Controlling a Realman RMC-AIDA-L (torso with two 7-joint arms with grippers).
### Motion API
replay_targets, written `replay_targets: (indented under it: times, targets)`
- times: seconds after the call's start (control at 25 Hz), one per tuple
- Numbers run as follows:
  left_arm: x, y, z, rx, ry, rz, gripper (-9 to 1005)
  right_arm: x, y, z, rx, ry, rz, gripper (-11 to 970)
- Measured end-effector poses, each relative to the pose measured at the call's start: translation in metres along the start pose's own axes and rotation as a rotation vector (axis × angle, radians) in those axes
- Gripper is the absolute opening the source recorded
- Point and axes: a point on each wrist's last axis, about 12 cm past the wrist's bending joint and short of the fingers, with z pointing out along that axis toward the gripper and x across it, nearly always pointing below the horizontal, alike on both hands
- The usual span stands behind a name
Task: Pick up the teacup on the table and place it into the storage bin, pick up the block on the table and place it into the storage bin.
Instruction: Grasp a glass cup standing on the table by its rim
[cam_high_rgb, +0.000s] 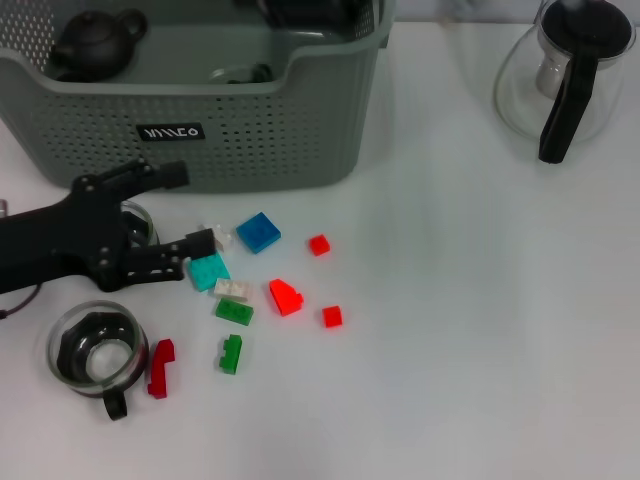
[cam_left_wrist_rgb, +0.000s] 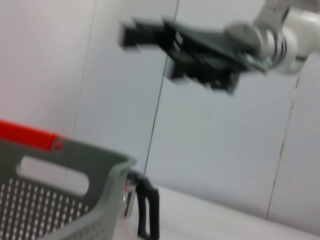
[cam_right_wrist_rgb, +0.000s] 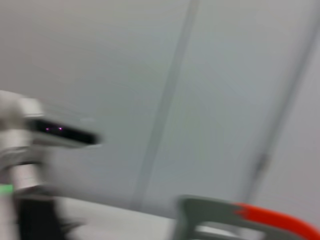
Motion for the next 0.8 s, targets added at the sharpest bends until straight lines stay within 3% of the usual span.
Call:
replay_targets:
  times: [0.04,0.24,0.52,0.8]
  targets:
    - [-0.001,-0.002,-0.003,0.006,-0.019,0.006,826,0.000,0.000,0.000,0.000,0.000,0.000,685]
    - [-0.004,-0.011,-0.015,0.039,-0.069,0.008,824,0.018,0.033,-0.045,-0.147,-0.061,0.027,684]
    - [-0.003,-0.014,-0.016,0.054,-0.069,-0.001,823,0.043,0.060,-0.082,-0.243,-0.110,0.148,683]
    - [-0.002,-0.014,-0.018,0.069,-0.027,0.000,821,0.067,0.068,-0.094,-0.350,-0.102,0.286,681]
